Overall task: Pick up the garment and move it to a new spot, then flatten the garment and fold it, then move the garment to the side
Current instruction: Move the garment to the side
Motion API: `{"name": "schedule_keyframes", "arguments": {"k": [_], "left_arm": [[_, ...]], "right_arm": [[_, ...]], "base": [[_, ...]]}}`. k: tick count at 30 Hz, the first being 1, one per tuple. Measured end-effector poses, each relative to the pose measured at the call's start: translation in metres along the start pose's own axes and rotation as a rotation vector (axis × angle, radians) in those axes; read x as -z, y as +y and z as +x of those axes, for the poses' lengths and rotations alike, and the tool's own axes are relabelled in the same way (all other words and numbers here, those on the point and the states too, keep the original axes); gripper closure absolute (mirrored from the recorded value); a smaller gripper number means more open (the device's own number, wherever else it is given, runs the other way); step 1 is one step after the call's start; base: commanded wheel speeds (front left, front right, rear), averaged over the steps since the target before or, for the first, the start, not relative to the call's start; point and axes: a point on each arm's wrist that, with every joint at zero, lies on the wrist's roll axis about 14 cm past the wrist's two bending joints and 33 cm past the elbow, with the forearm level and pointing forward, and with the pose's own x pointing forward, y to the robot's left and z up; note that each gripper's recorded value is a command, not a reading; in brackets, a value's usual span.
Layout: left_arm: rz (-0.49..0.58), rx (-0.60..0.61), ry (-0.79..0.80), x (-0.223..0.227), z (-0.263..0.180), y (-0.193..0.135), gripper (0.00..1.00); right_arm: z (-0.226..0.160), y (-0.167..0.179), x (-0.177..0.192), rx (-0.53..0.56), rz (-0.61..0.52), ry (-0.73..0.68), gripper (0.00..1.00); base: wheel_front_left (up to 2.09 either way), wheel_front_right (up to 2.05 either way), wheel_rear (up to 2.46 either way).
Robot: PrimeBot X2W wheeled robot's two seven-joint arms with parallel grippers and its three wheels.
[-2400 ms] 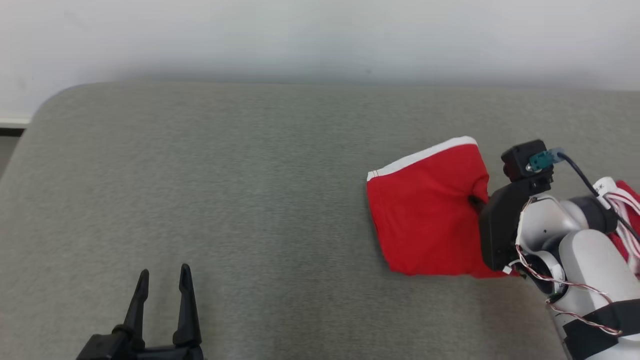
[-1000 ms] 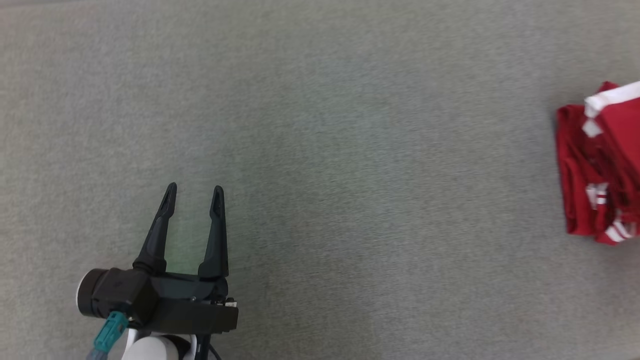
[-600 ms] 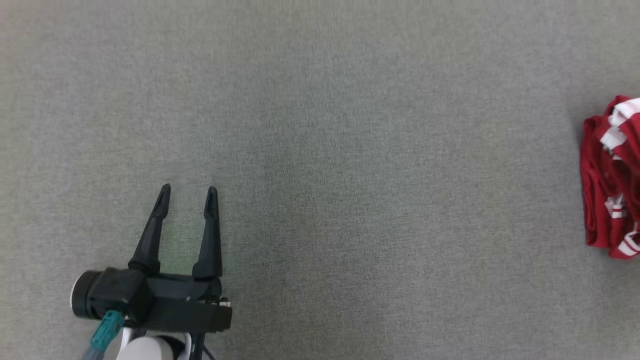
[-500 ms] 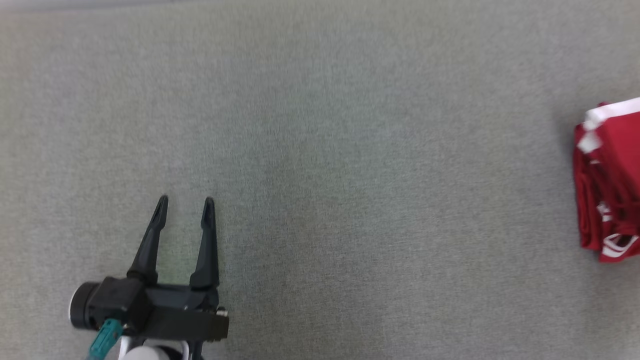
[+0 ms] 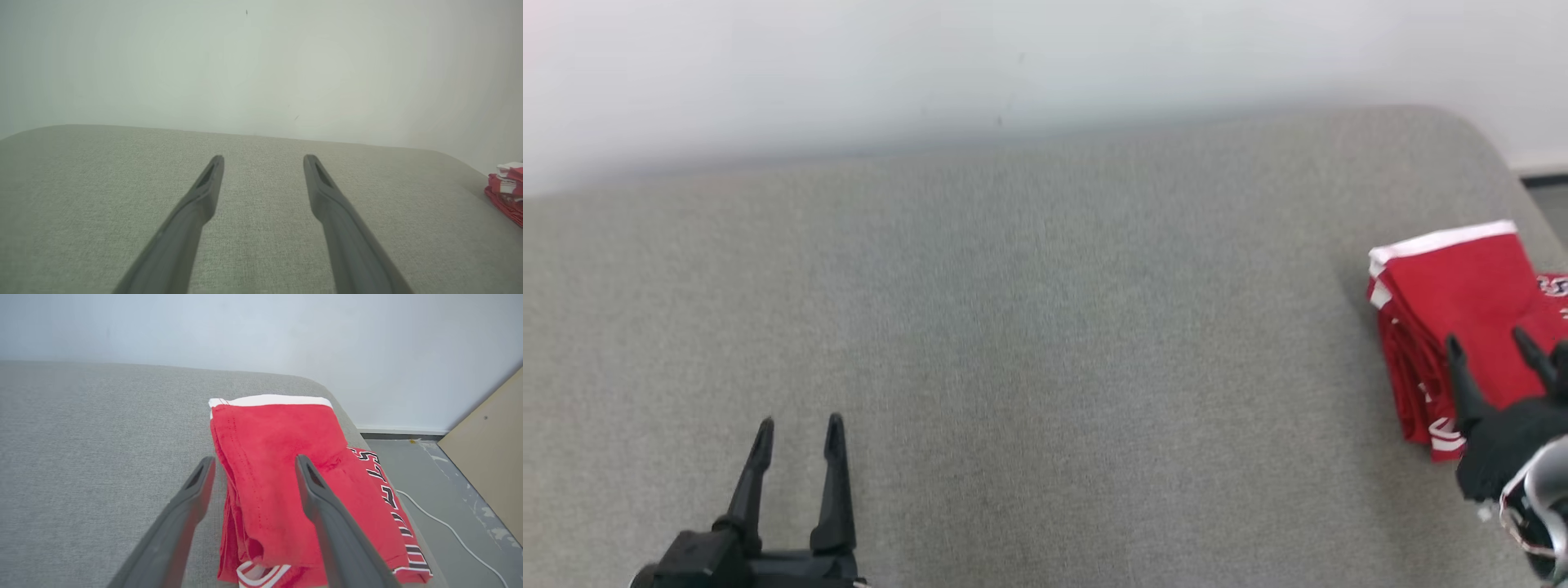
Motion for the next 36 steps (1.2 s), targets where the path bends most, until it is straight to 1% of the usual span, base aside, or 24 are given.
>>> {"name": "schedule_keyframes", "arguments": {"k": [2,5,9,10,16,19,22,28,36], "left_arm": [[0.003,-0.019,-0.007,-0.004,-0.006,0.003,0.00],[0.007,-0.035,-0.030,-0.014,-0.013,0.005,0.00],[0.028,-0.050,-0.057,-0.025,-0.020,0.008,0.00],[0.028,-0.050,-0.057,-0.025,-0.020,0.008,0.00],[0.070,-0.102,-0.034,-0.021,-0.042,0.027,0.00],[0.083,-0.124,-0.023,-0.019,-0.052,0.035,0.00],[0.086,-0.139,-0.011,-0.016,-0.062,0.041,0.00],[0.091,-0.152,0.007,-0.011,-0.070,0.046,0.00],[0.070,-0.135,0.015,-0.007,-0.065,0.042,0.00]], "right_arm": [[-0.012,0.006,-0.006,-0.013,0.037,-0.042,0.00],[-0.027,0.026,-0.012,-0.062,0.110,-0.094,0.00],[-0.044,0.048,-0.022,-0.117,0.154,-0.163,0.00],[-0.044,0.048,-0.022,-0.117,0.154,-0.163,0.00],[-0.057,0.083,-0.036,-0.199,0.219,-0.274,0.00],[-0.061,0.099,-0.037,-0.230,0.250,-0.303,0.00],[-0.061,0.111,-0.029,-0.252,0.284,-0.286,0.00],[-0.061,0.126,-0.017,-0.275,0.307,-0.258,0.00],[-0.059,0.120,-0.011,-0.248,0.328,-0.253,0.00]], "base": [[0.00,0.00,0.00],[0.00,0.00,0.00],[0.00,0.00,0.00],[0.00,0.00,0.00],[0.00,0.00,0.00],[0.00,0.00,0.00],[0.00,0.00,0.00],[0.00,0.00,0.00],[0.00,0.00,0.00]]}}
